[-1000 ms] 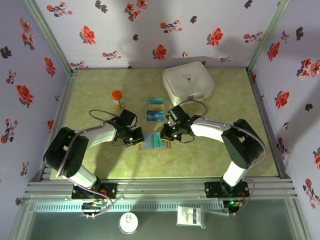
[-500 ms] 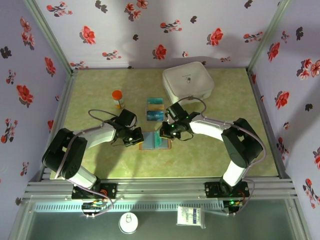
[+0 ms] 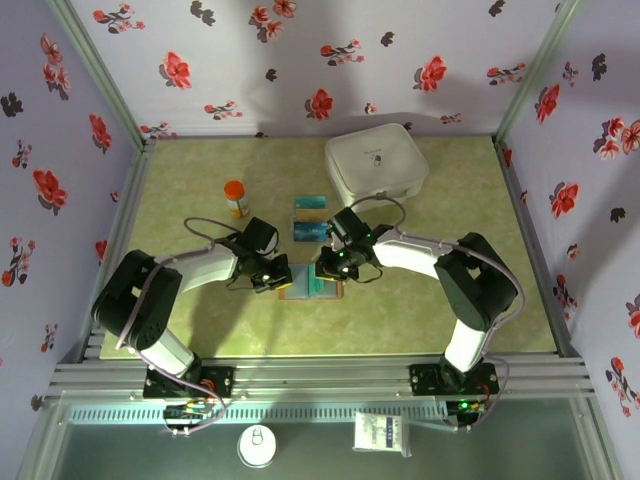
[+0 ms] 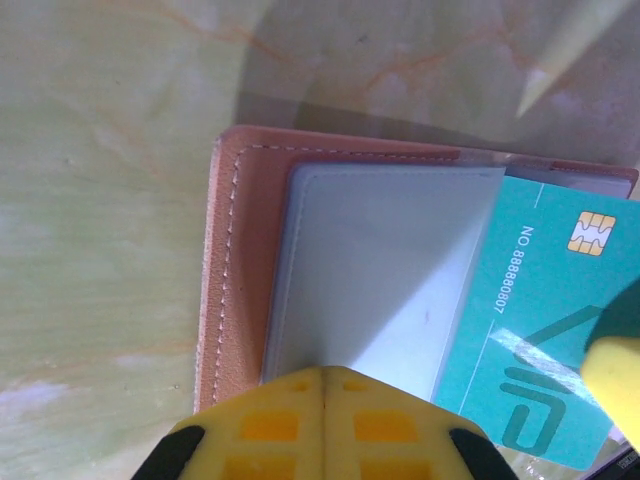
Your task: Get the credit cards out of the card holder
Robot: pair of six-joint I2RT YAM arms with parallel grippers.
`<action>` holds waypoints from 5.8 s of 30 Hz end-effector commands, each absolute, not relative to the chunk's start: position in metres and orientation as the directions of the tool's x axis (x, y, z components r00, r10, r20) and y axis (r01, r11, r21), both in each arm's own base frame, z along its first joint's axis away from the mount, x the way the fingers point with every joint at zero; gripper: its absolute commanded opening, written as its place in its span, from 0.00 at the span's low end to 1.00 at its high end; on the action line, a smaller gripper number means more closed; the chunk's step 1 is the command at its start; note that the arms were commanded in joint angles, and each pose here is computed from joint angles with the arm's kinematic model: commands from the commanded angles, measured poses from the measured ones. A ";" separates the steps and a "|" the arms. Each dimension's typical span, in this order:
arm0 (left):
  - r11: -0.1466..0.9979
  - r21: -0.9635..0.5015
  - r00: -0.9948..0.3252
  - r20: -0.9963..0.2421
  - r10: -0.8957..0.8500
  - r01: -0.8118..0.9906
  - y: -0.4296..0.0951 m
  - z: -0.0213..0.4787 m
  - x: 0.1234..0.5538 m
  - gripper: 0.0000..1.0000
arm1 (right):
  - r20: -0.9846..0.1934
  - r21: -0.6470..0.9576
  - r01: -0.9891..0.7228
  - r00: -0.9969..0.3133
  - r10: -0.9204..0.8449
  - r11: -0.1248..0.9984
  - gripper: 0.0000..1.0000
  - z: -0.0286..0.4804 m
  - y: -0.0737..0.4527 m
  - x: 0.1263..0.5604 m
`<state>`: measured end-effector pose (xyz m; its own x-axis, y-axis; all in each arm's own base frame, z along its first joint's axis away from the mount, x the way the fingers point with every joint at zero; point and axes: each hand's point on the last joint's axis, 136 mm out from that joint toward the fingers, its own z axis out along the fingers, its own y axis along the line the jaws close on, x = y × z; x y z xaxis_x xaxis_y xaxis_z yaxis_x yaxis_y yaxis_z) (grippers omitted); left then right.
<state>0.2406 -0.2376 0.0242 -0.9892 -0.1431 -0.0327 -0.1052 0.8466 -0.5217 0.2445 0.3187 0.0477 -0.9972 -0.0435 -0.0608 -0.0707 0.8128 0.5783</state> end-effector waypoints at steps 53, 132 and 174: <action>0.890 -0.451 -0.985 -0.109 -0.132 -0.070 -0.214 0.043 0.235 0.03 | -0.376 0.144 -0.751 -0.644 -0.666 0.645 0.05 0.140 0.281 0.315; 0.965 -0.073 -0.835 -0.487 -0.256 -0.253 -0.047 0.087 0.310 1.00 | -0.642 -0.356 -0.491 -0.490 -0.590 0.795 0.99 0.167 0.182 0.433; 0.997 -0.048 -0.310 -0.949 -0.064 -0.060 0.023 0.097 0.393 1.00 | -0.947 -0.007 0.134 -0.319 0.036 0.991 0.99 0.099 -0.006 0.389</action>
